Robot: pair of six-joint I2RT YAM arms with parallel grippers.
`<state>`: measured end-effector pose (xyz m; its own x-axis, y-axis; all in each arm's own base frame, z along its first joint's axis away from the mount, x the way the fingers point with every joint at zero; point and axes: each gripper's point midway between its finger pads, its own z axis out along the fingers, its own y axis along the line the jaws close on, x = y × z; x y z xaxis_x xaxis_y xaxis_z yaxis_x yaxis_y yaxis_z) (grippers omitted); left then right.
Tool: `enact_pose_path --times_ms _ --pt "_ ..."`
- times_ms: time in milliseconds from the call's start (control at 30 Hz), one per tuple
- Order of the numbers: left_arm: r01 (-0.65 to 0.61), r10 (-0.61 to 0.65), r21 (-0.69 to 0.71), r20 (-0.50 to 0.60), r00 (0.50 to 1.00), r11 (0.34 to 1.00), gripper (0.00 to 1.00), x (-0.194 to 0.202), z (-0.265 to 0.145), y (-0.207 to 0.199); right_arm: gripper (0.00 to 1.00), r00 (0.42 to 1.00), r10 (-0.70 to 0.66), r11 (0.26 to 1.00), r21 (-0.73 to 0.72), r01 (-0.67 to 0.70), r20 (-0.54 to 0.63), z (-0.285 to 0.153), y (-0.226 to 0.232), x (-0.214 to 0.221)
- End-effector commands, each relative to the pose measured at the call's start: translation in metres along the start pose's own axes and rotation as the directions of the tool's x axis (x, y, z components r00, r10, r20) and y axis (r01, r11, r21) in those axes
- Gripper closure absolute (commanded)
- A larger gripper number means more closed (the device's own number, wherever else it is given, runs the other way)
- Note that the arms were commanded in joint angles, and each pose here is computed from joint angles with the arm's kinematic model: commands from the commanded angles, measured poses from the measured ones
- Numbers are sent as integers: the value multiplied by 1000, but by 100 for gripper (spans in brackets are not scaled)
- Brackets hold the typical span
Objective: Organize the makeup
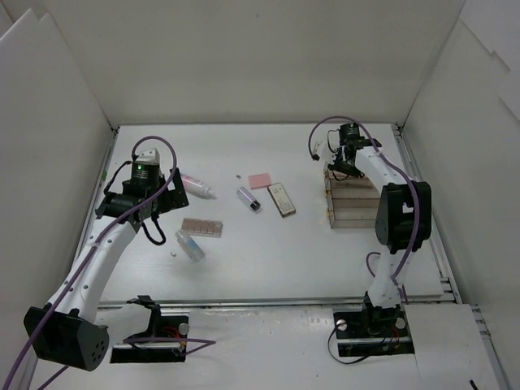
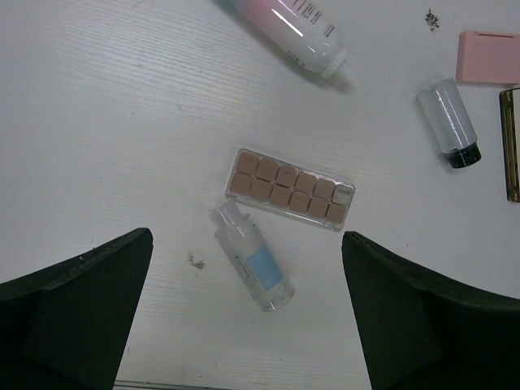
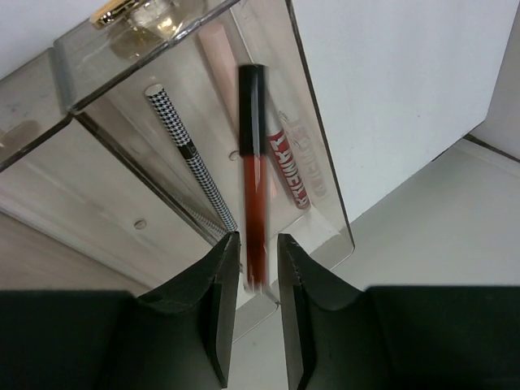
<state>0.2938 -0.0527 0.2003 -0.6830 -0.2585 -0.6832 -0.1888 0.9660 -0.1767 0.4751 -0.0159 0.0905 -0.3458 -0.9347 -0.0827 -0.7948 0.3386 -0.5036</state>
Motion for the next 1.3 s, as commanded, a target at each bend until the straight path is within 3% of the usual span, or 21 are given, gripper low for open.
enact_pose_path --times_ms 0,233,333,467,533,567,667,833,1267 --pt "8 -11 38 82 997 999 3 -27 -9 -11 75 998 57 992 111 -57 9 -17 -33 -4" --pt "3 -7 47 85 996 999 3 -26 -11 -12 66 981 182 965 181 -191 67 -54 -46 -7" --pt "-1 -3 55 86 996 998 3 -26 -11 -13 65 949 261 936 196 -294 177 -85 -48 -31" --pt "-4 -2 67 94 996 998 3 -27 -13 -14 57 840 382 886 107 -452 385 -136 -30 -88" --pt "-5 -3 80 94 996 997 3 -26 -14 -16 56 796 423 874 36 -485 432 -148 -10 -111" --pt "-7 -1 82 98 995 997 3 -26 -15 -16 55 742 503 835 -27 -550 443 -150 -1 -121" --pt "-7 -3 89 107 994 996 3 -25 -18 -15 54 650 630 758 -152 -635 425 -149 27 -141" --pt "-6 -4 94 112 994 996 3 -21 -21 -13 53 588 742 666 -259 -699 322 -129 76 -162" --pt "2 -14 97 119 993 995 3 -6 -33 -5 49 553 825 560 -291 -776 115 -65 138 -198"
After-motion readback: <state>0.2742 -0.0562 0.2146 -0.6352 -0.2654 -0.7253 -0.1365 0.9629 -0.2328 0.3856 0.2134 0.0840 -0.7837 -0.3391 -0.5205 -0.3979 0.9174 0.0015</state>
